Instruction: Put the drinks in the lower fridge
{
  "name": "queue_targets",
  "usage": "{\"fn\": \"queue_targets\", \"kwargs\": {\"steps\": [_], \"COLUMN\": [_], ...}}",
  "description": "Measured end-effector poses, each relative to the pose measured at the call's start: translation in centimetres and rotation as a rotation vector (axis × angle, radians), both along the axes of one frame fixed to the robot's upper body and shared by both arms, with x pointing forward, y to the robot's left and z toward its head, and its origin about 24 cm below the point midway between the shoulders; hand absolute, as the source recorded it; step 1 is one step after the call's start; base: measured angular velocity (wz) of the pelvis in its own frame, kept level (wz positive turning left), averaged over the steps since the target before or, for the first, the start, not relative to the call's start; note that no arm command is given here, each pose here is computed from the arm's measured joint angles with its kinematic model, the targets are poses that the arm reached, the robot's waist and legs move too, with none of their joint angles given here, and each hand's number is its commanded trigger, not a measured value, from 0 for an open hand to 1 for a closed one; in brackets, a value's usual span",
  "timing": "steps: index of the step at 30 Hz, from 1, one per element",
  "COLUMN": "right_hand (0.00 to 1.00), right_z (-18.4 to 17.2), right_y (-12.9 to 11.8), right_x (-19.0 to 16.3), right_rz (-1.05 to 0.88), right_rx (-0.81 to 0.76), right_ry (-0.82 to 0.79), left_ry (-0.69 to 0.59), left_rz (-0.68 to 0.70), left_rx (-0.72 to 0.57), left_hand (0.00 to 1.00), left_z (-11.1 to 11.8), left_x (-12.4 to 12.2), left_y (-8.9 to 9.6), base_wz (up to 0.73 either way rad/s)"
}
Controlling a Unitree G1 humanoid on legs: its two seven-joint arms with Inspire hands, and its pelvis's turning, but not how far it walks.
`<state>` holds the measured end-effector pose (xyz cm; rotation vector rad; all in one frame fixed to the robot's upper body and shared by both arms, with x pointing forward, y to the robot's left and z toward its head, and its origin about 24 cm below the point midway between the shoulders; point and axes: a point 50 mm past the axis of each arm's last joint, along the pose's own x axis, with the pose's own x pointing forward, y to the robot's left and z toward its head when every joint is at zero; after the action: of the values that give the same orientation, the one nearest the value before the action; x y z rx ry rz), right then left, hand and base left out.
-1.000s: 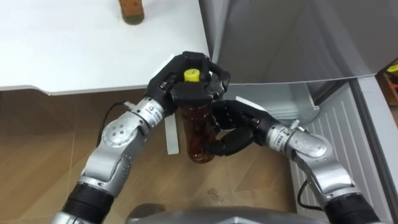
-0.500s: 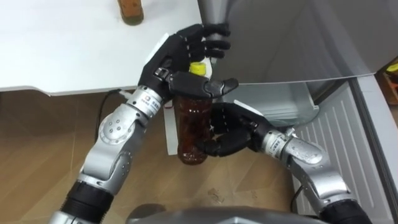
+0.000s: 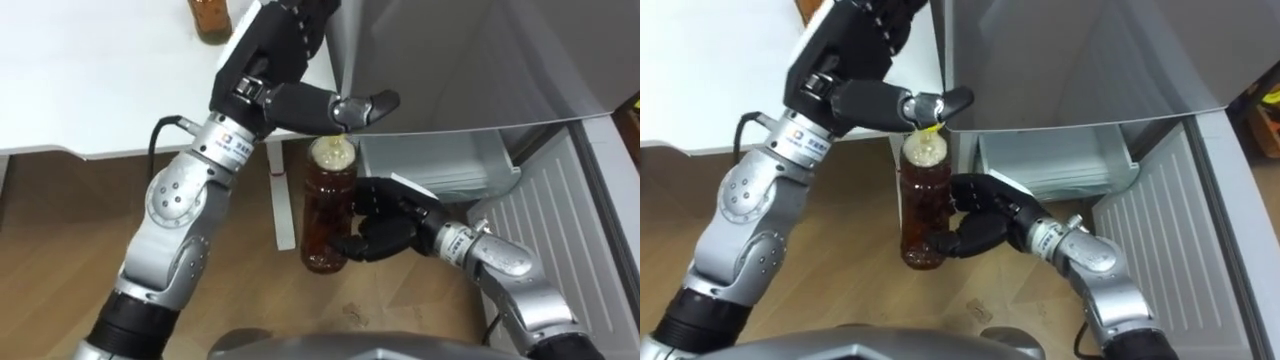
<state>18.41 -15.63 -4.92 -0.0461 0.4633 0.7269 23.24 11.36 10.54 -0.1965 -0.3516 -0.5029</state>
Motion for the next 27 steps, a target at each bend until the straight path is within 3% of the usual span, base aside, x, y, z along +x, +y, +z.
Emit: {"fn": "queue_targets", "kwargs": {"steps": [11,17,21,27], "right_hand": [1.00,1.00,1.00,1.00], "right_z": [-0.1,-0.8,-1.2,-1.4], "right_y": [-2.2,-4.7,-5.9,-6.8], "right_x": [-0.6,-3.1,-4.4,-5.2], "right_rz": [-0.140,-0.296,-0.386,-0.488], "right_rx": [-0.012,-0.031,-0.039,-0.047], "right_ry": [-0.006,0.002,0.026,0.038], "left_ry": [-0.283,-0.573,-0.681,-0.762], "left_rz": [0.311,0.682,0.917,1.223], "left_rx": [-0.109,-0.136,-0.066,-0.064], "left_hand": [0.00,0.00,0.00,0.00], "left_z": [5.7,9.7,10.3,10.5], "left_x": [-1.3,-4.4,-6.0,-7.7], "left_y": [4.7,9.1,11.1,13.3], "base_wz": [0.00,0.02,0.01,0.13]}}
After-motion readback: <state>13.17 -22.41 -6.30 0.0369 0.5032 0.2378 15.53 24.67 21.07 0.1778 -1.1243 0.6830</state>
